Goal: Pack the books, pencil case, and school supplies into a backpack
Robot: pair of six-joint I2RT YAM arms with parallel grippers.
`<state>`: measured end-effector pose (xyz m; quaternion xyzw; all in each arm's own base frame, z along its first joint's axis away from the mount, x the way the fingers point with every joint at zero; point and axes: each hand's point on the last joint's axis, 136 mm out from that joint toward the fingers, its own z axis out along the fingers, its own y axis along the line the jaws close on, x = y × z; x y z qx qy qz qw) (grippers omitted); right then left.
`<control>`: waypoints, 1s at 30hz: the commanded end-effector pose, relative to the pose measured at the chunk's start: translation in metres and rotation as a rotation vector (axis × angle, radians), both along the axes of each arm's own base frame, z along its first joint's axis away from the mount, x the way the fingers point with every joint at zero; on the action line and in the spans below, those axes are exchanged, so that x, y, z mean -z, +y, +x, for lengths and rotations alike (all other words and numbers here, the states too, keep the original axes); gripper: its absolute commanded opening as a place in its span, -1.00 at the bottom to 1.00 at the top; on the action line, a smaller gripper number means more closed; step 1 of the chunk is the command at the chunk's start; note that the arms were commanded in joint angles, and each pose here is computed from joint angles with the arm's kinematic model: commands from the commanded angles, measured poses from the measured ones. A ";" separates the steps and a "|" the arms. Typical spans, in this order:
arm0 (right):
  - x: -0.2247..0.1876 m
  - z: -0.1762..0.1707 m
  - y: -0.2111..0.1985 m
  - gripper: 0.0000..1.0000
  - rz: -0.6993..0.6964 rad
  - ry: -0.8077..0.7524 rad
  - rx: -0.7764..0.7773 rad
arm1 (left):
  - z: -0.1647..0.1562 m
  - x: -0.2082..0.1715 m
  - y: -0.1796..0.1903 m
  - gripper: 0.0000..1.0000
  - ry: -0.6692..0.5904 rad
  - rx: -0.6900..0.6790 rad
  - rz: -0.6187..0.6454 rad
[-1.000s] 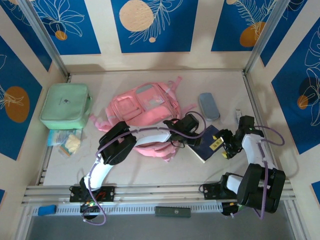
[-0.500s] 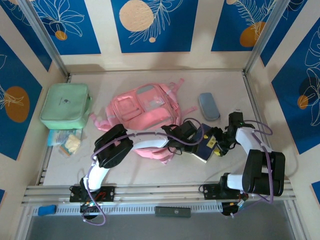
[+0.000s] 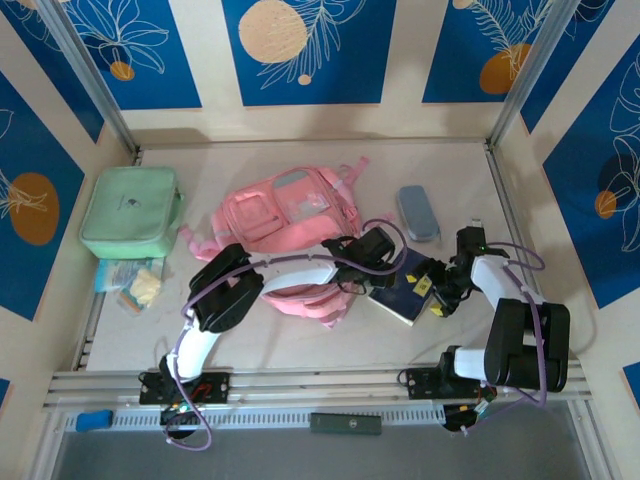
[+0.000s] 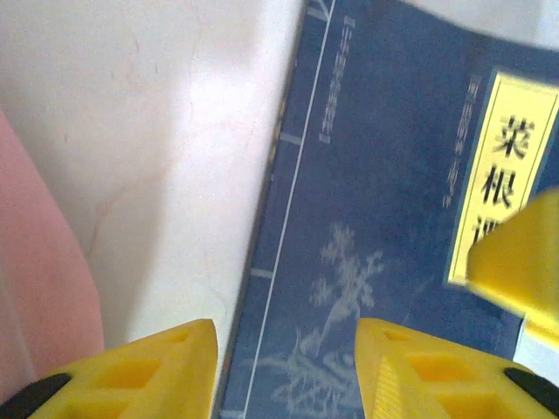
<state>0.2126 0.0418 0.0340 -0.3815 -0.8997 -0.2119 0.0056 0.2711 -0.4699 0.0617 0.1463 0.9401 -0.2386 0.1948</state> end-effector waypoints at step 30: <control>-0.050 0.006 0.021 0.43 -0.023 -0.176 -0.187 | -0.004 0.059 0.020 -0.49 0.070 0.003 0.164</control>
